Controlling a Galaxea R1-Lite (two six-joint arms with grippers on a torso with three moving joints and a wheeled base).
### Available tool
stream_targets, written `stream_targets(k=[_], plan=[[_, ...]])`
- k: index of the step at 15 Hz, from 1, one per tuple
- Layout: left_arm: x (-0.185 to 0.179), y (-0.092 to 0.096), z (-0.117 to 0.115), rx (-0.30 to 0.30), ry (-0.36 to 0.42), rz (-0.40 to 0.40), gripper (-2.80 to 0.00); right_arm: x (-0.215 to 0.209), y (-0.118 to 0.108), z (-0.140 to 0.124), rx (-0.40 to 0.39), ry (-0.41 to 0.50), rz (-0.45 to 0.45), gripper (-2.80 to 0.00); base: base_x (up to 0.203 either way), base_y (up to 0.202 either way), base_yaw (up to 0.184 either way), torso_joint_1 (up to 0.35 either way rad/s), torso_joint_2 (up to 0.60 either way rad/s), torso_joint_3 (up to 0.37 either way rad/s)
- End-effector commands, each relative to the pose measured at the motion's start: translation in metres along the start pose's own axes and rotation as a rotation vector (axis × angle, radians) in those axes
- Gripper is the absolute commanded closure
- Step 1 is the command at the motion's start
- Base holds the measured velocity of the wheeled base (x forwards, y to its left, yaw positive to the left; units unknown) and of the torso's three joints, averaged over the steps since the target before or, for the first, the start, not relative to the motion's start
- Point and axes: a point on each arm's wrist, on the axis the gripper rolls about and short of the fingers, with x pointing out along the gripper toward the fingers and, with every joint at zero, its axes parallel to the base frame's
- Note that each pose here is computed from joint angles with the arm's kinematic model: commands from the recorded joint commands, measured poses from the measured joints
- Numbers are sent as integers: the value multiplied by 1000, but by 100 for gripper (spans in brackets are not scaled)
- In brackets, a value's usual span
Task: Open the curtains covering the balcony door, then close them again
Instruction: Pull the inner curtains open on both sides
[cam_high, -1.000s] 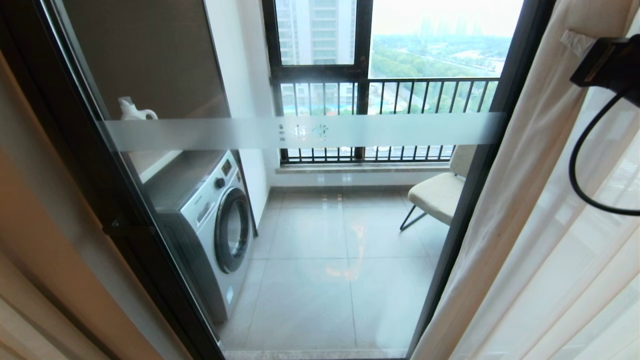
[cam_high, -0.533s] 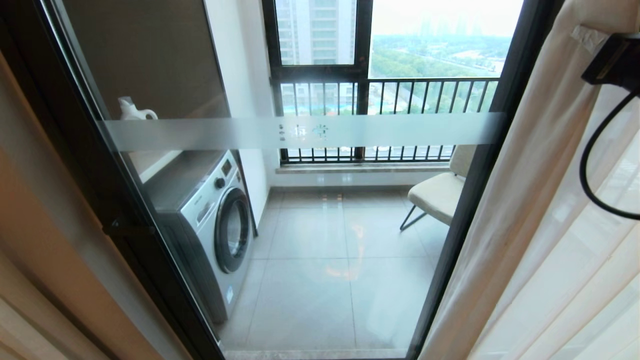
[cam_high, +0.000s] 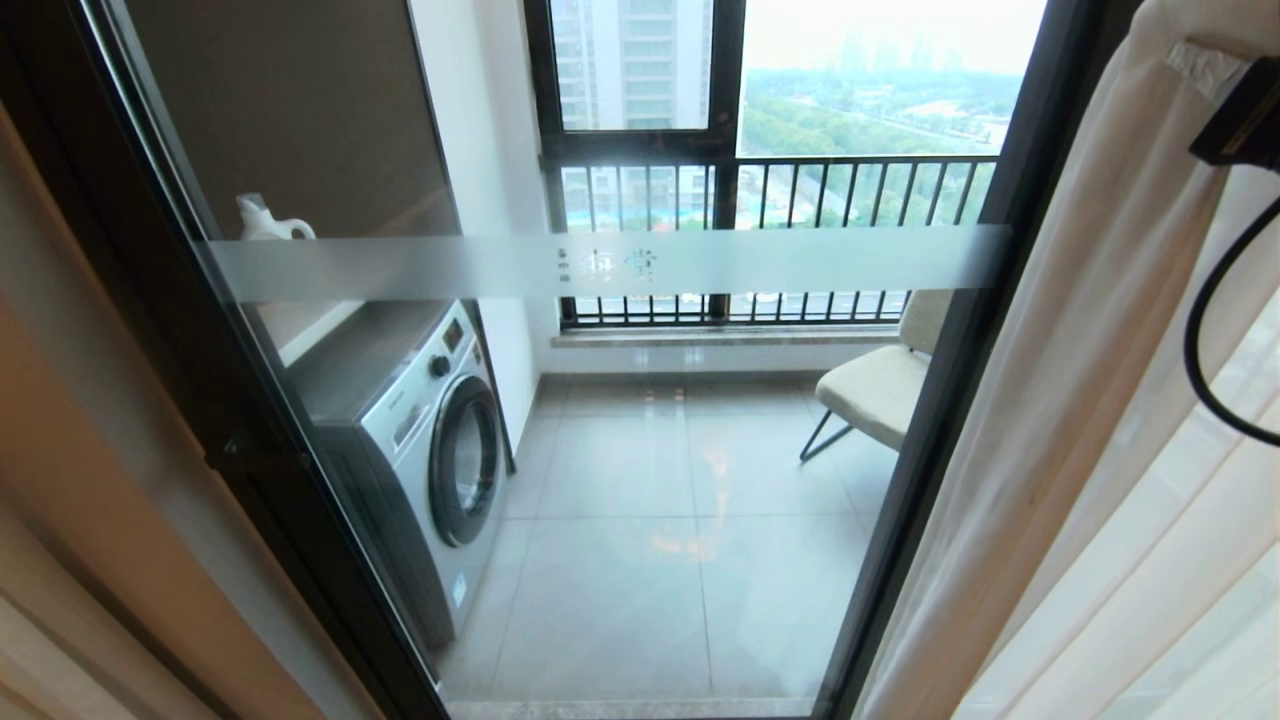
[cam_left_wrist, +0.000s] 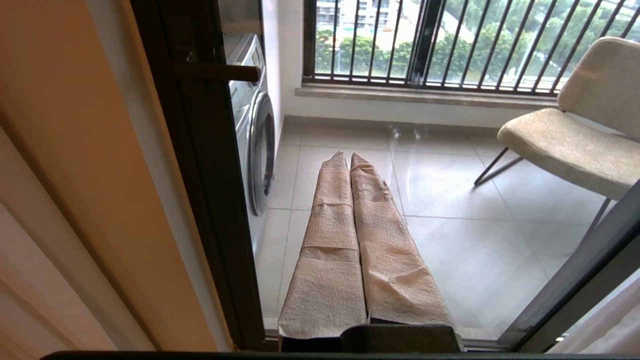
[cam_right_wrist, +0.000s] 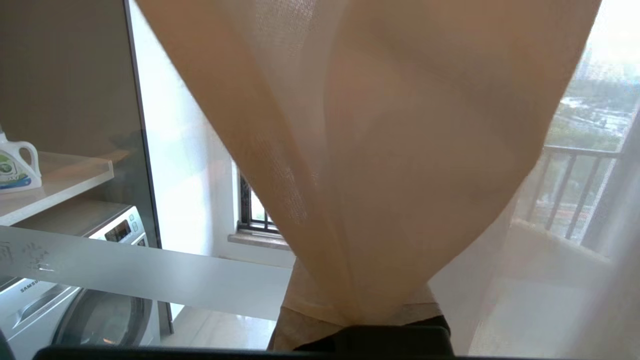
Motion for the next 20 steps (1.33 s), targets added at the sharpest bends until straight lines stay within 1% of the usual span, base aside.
stream_targets(k=[1, 12, 20], plan=[[0, 0, 0, -1, -1, 0, 0, -1, 0, 2, -1, -9, 1, 0, 0, 0, 0, 0, 0, 0], [0, 0, 0, -1, -2, 0, 0, -5, -1, 2, -2, -4, -20, 0, 0, 0, 0, 0, 0, 0], [0, 0, 0, -2, -2, 0, 0, -4, -1, -1, 1, 5, -17, 0, 0, 0, 0, 0, 0, 0]])
